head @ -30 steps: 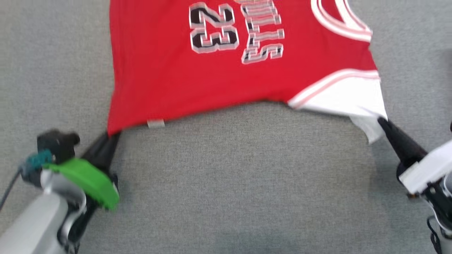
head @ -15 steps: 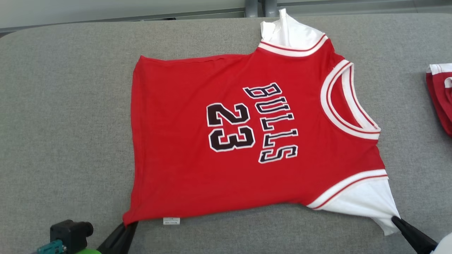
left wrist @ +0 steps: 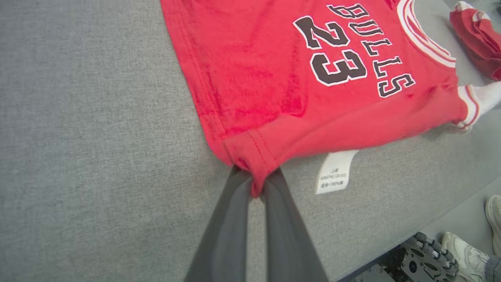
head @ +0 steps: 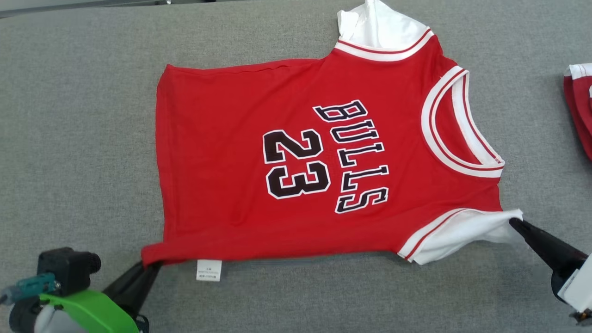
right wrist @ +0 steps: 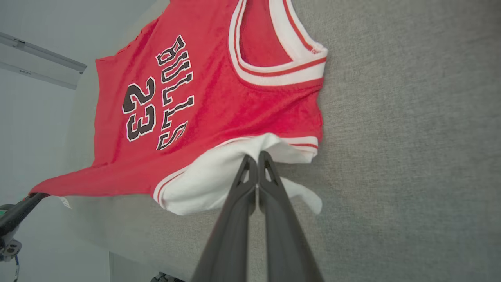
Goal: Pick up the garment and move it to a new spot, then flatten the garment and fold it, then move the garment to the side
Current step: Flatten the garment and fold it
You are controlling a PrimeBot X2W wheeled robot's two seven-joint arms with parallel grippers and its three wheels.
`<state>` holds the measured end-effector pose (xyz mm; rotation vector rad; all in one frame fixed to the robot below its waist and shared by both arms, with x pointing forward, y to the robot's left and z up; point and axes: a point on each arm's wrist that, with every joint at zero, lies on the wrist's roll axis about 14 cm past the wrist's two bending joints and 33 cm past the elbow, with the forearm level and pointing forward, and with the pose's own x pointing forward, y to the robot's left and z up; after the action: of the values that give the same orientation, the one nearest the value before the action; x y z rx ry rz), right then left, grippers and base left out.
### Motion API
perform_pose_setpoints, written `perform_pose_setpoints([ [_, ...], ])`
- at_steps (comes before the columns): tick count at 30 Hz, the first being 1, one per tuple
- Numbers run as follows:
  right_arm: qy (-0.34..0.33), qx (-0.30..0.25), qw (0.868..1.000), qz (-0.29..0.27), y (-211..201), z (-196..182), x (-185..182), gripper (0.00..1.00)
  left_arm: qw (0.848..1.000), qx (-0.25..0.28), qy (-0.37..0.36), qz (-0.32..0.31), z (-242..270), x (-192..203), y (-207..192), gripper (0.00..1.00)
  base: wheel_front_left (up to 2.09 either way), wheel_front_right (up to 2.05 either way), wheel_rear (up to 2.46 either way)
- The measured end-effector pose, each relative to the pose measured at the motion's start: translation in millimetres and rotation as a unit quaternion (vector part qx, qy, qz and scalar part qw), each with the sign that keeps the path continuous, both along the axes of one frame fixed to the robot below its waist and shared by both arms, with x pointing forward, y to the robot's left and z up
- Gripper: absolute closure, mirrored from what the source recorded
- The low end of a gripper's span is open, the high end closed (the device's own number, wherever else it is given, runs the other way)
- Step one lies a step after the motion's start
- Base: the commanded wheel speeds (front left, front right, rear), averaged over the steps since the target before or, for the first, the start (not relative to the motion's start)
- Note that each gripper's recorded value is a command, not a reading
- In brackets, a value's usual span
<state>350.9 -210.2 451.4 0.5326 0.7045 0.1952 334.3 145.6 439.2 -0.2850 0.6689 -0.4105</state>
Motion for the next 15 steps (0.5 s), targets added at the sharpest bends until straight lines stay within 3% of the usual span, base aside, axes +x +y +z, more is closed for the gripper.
perform_pose_setpoints([
  [7, -0.017, -0.026, 0.999, 0.027, -0.9, 11.6, 45.8, 1.00, 0.999, 0.029, -0.009, -0.028, 11.9, 40.5, 1.0, 1.00, 0.00, 0.00, 0.00],
  [15, -0.023, -0.046, 0.998, 0.044, 1.2, 16.2, 86.1, 1.00, 0.998, 0.039, 0.024, -0.044, 2.9, 58.7, 0.3, 1.00, 0.00, 0.00, 0.00],
])
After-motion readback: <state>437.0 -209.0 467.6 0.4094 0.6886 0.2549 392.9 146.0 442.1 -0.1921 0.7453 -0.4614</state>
